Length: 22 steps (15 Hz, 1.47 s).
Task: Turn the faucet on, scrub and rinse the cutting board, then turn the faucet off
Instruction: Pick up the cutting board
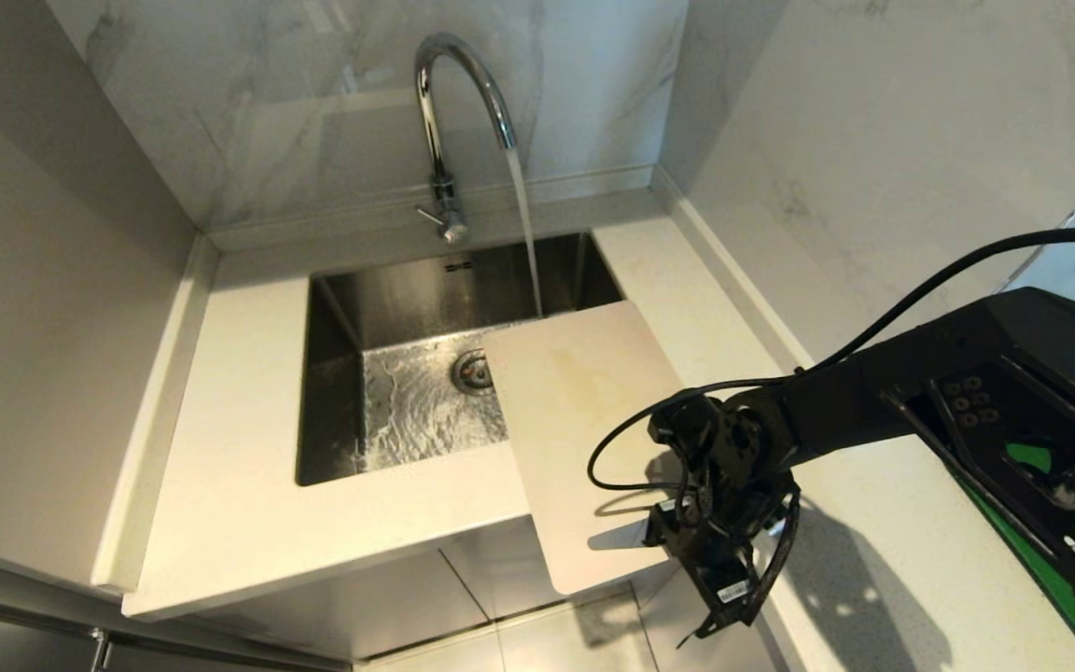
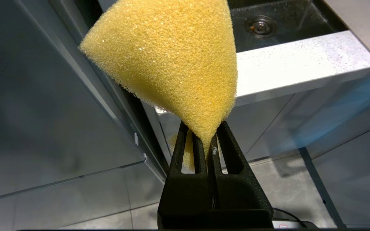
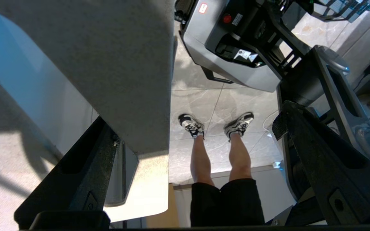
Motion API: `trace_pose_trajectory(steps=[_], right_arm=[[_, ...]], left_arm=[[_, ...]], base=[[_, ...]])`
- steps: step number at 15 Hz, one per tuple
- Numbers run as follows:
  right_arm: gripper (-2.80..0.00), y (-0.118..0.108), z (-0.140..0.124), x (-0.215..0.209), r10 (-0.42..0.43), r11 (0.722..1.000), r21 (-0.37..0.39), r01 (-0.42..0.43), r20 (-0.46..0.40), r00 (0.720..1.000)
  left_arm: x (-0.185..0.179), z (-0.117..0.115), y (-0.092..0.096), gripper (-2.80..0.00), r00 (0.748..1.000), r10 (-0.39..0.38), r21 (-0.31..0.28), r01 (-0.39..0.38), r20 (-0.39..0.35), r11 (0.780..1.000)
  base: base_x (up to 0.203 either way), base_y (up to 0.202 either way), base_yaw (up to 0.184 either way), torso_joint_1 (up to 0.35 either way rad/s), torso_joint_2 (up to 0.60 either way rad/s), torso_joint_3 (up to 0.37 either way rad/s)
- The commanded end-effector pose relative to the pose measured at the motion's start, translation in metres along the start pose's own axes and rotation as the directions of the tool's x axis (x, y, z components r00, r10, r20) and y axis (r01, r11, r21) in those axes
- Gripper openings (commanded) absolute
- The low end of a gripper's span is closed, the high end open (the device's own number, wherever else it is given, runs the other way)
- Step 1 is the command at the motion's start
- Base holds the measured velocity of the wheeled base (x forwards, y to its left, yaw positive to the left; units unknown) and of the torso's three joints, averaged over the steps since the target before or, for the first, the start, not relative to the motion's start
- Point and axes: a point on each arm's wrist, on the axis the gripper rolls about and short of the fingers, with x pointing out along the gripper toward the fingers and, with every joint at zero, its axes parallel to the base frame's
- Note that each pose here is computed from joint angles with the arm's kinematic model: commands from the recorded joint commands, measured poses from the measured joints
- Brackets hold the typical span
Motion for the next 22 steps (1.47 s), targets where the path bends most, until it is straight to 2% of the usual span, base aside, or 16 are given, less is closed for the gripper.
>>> trace_pose_trajectory(steps=[1, 6, 7, 8, 11, 13, 22], right_arm=[[0.00, 0.000, 0.001, 0.007, -0.018, 1.000, 0.004, 0.018, -0.001, 1.000], [0.00, 0.006, 0.002, 0.010, -0.016, 1.000, -0.025, 0.017, 0.020, 1.000], [-0.37, 0.007, 0.002, 0.012, -0.018, 0.999, -0.034, 0.018, 0.021, 1.000], [-2.80, 0.008, 0.002, 0.013, -0.018, 0.999, -0.035, 0.018, 0.022, 1.000], [-2.80, 0.008, 0.003, 0.015, -0.022, 0.998, -0.063, 0.024, 0.044, 0.999], [-2.80, 0.013, 0.004, 0.011, -0.004, 0.997, -0.074, 0.011, 0.096, 0.995], [-2.80, 0.019, 0.003, 0.005, 0.021, 0.997, -0.082, -0.013, 0.096, 0.995]], left_arm=[[0.000, 0.000, 0.000, -2.80, 1.000, -0.006, 0.000, 0.006, 0.002, 1.000], [0.000, 0.000, 0.000, -2.80, 1.000, -0.006, 0.000, 0.006, 0.002, 1.000], [0.000, 0.000, 0.000, -2.80, 1.000, -0.006, 0.000, 0.006, 0.002, 1.000], [0.000, 0.000, 0.000, -2.80, 1.000, -0.007, 0.000, 0.007, 0.002, 1.000], [0.000, 0.000, 0.000, -2.80, 1.000, -0.006, 0.000, 0.006, 0.002, 1.000], [0.000, 0.000, 0.000, -2.80, 1.000, -0.006, 0.000, 0.006, 0.002, 1.000], [0.000, 0.000, 0.000, -2.80, 1.000, -0.006, 0.000, 0.006, 0.002, 1.000]], base=[[0.000, 0.000, 0.000, 0.000, 0.00, 0.000], [0.000, 0.000, 0.000, 0.000, 0.00, 0.000], [0.000, 0.000, 0.000, 0.000, 0.00, 0.000], [0.000, 0.000, 0.000, 0.000, 0.00, 0.000], [0.000, 0.000, 0.000, 0.000, 0.00, 0.000], [0.000, 0.000, 0.000, 0.000, 0.00, 0.000], [0.000, 0.000, 0.000, 0.000, 0.00, 0.000]])
